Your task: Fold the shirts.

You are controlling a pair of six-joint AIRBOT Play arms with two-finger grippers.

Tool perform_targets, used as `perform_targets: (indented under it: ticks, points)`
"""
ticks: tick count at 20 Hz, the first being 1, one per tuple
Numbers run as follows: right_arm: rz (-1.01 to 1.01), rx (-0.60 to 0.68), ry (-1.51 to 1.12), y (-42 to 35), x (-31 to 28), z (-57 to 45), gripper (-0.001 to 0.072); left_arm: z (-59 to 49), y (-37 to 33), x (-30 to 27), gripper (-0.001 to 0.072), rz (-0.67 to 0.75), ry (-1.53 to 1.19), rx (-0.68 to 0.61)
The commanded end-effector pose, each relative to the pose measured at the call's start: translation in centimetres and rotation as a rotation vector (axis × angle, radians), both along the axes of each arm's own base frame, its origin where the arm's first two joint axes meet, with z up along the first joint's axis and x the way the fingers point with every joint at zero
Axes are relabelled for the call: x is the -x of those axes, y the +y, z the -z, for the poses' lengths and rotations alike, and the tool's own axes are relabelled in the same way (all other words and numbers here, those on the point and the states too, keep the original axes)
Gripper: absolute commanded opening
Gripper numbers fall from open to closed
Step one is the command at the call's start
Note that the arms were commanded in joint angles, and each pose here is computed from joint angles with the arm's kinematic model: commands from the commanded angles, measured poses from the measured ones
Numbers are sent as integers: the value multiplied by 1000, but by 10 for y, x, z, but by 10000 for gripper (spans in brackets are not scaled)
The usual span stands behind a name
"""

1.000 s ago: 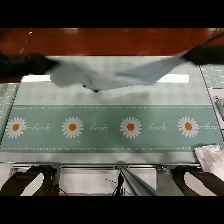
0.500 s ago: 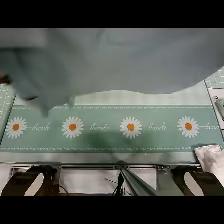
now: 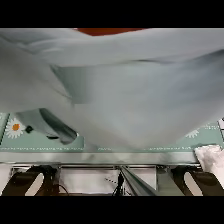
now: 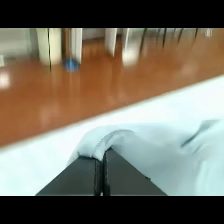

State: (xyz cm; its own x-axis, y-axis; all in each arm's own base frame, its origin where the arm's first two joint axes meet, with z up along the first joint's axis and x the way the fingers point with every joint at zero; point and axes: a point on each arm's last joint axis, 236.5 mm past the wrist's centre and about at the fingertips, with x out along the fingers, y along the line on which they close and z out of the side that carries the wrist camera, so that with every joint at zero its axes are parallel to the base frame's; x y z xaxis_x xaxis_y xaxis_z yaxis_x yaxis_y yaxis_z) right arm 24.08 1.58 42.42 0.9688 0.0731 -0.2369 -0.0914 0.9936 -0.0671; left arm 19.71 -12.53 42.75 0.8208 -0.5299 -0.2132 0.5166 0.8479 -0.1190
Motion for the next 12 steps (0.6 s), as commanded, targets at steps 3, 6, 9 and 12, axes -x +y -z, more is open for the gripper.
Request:
perform_targets:
  ticks: [3, 6, 9, 12]
  points:
    - [85, 30, 555, -36, -52, 130, 22, 115, 21, -54, 31, -85, 453, -67]
    - [43, -10, 663, -35, -132, 186, 22, 177, 21, -115, 31, -69, 597, -98]
    - [48, -37, 713, -42, -200, 246, 23, 234, 23, -186, 31, -64, 659, -125]
    - [72, -66, 743, -49, -242, 295, 24, 297, 29, -244, 32, -90, 711, -129]
